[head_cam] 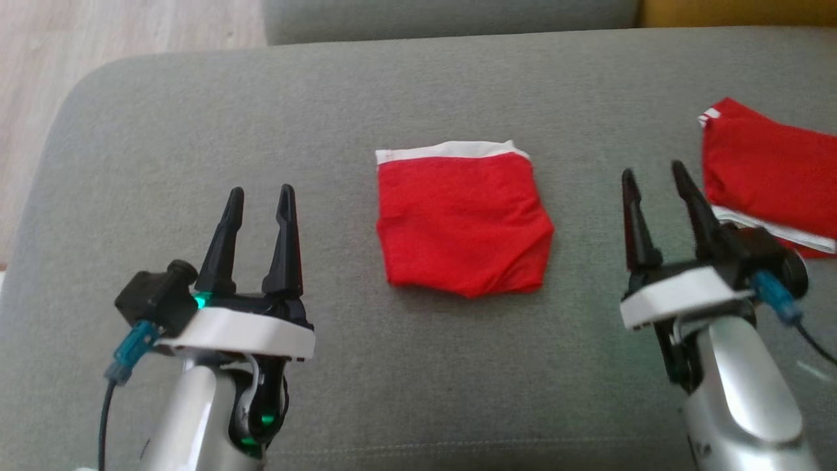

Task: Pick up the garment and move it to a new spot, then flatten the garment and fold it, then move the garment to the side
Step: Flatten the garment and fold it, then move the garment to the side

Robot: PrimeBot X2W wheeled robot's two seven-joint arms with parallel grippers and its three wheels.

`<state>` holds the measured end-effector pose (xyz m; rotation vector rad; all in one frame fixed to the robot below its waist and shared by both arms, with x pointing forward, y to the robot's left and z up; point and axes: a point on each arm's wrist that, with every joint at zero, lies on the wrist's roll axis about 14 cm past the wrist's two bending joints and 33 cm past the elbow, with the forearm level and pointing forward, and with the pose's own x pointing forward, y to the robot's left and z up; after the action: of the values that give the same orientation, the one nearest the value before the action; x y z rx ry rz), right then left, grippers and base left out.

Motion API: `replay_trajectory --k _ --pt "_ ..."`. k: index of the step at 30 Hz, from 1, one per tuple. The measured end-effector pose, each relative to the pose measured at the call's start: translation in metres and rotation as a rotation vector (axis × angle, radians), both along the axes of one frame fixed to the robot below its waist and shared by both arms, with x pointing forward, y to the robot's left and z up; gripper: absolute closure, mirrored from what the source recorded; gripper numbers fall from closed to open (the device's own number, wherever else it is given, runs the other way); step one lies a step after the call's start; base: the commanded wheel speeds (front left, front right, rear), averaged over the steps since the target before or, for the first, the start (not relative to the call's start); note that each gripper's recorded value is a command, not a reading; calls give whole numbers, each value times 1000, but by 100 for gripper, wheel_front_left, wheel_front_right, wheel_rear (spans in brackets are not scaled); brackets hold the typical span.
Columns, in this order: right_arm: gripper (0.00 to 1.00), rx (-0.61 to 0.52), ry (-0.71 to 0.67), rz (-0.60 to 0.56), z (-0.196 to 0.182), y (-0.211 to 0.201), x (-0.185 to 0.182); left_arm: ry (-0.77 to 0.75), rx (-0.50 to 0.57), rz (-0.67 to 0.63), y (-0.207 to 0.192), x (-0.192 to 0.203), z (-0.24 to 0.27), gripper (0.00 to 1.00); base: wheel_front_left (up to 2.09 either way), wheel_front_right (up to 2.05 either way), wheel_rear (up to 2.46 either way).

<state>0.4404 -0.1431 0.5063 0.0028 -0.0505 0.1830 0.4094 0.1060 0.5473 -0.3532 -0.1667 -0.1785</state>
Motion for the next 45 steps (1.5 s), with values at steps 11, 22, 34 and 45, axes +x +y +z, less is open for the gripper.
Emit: replay_trajectory --k 11,22,34,45 --pt "0 39 54 -70 -20 -21 -40 61 4 -29 -10 -13 -20 0 0 0 0" --pt "0 45 47 -65 -18 -19 -39 71 7 -17 -6 -14 -23 0 0 0 0" --pt "0 61 143 27 -39 14 -18 107 11 -2 0 -9 -37 0 0 0 0" --pt "0 91 390 134 -98 60 13 153 24 39 17 -2 -54 0 0 0 0"
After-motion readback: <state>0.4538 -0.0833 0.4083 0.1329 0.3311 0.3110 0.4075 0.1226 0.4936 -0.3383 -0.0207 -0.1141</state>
